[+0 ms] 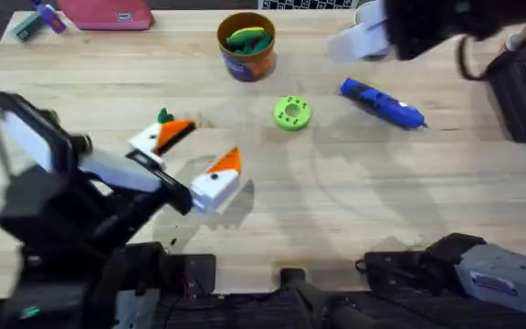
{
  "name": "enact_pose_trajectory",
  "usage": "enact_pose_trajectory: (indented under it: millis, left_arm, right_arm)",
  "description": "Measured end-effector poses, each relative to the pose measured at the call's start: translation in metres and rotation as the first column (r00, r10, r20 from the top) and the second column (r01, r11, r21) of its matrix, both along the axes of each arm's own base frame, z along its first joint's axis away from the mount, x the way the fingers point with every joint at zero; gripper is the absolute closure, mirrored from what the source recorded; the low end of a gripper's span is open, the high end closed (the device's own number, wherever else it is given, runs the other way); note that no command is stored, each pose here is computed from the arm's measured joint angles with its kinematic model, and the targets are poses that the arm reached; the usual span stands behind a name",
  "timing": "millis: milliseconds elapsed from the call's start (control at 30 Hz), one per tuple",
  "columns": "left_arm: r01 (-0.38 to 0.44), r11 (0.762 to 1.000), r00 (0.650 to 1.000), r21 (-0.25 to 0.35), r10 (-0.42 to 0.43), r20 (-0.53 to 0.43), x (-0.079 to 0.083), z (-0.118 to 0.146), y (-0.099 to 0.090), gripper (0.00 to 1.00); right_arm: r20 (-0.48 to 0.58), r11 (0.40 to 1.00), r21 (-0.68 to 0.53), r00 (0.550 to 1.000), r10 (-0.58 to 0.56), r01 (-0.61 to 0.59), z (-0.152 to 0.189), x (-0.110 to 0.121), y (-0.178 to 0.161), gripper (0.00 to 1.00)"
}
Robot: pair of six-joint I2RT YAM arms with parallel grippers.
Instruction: Pick up the gripper from the table and insert it into the empty holder that is missing its gripper. Then pick up a screw, insert it into the mounting hole, and use the screwdriver to tighten it. Finally, clean up the table by picking up the vegetable and placing it into the bucket.
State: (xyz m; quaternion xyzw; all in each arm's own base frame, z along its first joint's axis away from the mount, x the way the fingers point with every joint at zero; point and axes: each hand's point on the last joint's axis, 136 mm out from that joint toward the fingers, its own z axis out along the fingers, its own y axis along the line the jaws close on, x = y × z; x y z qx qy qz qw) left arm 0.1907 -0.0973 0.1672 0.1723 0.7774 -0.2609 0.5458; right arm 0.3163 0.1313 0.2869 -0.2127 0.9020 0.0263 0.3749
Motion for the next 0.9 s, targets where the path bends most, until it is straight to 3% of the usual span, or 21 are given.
enact_pose_trajectory:
  millis: [100,233,433,567,733,900]
  left_arm:
    - [-0.076,0.994,0.995,0.077,0.081,-0.054,0.002,0.019,0.015,0.015]
    - [-0.139,0.976,0.976,0.170,0.163,-0.141,0.009,0.041,0.032,0.015]
    - [-0.164,0.957,0.957,0.241,0.214,-0.197,0.035,0.067,0.046,0.015]
    - [-0.222,0.932,0.942,0.285,0.281,-0.185,0.047,0.087,0.059,0.015]
    - [-0.299,0.860,0.850,0.412,0.437,-0.293,0.043,0.082,0.089,0.016]
    - [-0.254,0.752,0.677,0.608,0.587,-0.444,0.042,0.054,0.125,0.015]
  right_arm:
    - [0.039,0.997,0.069,0.998,-0.047,0.044,0.013,-0.014,-0.008,0.010]
    - [0.006,0.988,0.117,0.995,-0.102,0.100,-0.011,-0.036,-0.018,0.010]
    - [-0.099,0.974,0.131,0.980,-0.172,0.184,-0.067,-0.053,-0.026,0.008]
    - [-0.132,0.969,0.131,0.972,-0.194,0.211,-0.079,-0.057,-0.027,0.008]
    - [-0.133,0.965,0.142,0.970,-0.204,0.222,-0.078,-0.056,-0.027,0.008]
    - [-0.134,0.964,0.143,0.969,-0.206,0.224,-0.078,-0.056,-0.027,0.008]
